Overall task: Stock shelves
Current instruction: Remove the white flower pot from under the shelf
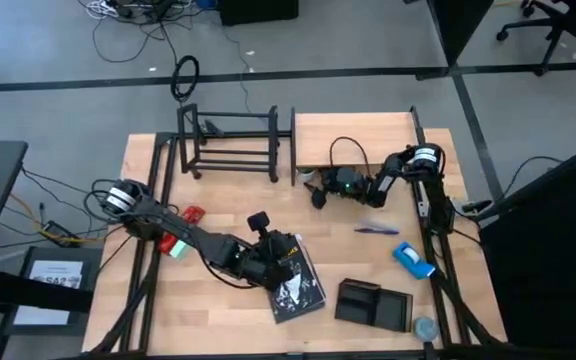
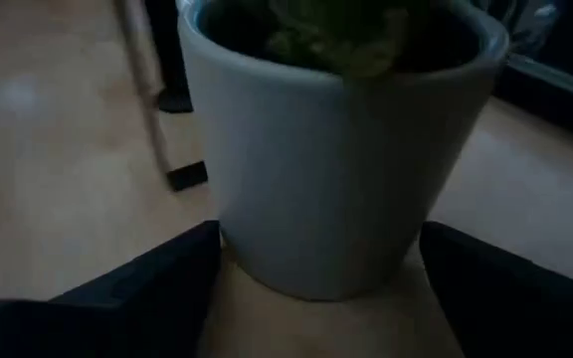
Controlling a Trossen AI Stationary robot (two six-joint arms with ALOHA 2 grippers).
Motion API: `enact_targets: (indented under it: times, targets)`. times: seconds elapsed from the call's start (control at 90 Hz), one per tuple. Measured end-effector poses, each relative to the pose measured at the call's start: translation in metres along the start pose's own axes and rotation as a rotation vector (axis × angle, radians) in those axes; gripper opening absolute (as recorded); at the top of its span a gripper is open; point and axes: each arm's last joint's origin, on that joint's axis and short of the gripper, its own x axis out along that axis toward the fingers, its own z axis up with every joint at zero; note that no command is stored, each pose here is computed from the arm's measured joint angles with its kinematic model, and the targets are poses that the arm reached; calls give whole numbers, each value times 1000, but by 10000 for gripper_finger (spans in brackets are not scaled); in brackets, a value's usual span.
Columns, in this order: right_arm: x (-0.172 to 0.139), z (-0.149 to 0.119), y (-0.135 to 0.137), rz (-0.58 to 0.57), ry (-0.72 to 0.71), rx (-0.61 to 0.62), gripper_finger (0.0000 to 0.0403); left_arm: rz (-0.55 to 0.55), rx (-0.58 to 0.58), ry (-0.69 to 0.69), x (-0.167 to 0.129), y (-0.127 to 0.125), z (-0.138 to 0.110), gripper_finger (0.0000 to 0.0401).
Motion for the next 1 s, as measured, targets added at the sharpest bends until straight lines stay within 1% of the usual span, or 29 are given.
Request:
enact_targets:
  times: [0.189,0.478,0.6,0.711,0.778,0.844,0.922,1.0]
  targets:
    - [5,5,-2,103,-20,-39,313,-7,-1,2,0,0,0,0]
    - [7,7,-1,264,-29,-54,311,-11,-13,-8,0,-1,1,0]
    - [0,2,6,365,-18,-49,311,-11,-12,-8,0,-1,1,0]
    - [-8,-3,18,470,6,-52,311,-11,-12,-7,0,-1,1,0]
    - [-12,-5,26,496,11,-66,311,-11,-10,-7,0,-1,1,0]
    - [-14,-6,34,495,9,-86,311,-10,-8,-5,0,-1,1,0]
    - [-15,-6,42,476,2,-110,311,-4,9,8,0,0,-1,0]
    - [-16,-4,49,456,-7,-122,311,12,24,59,-2,4,-7,0]
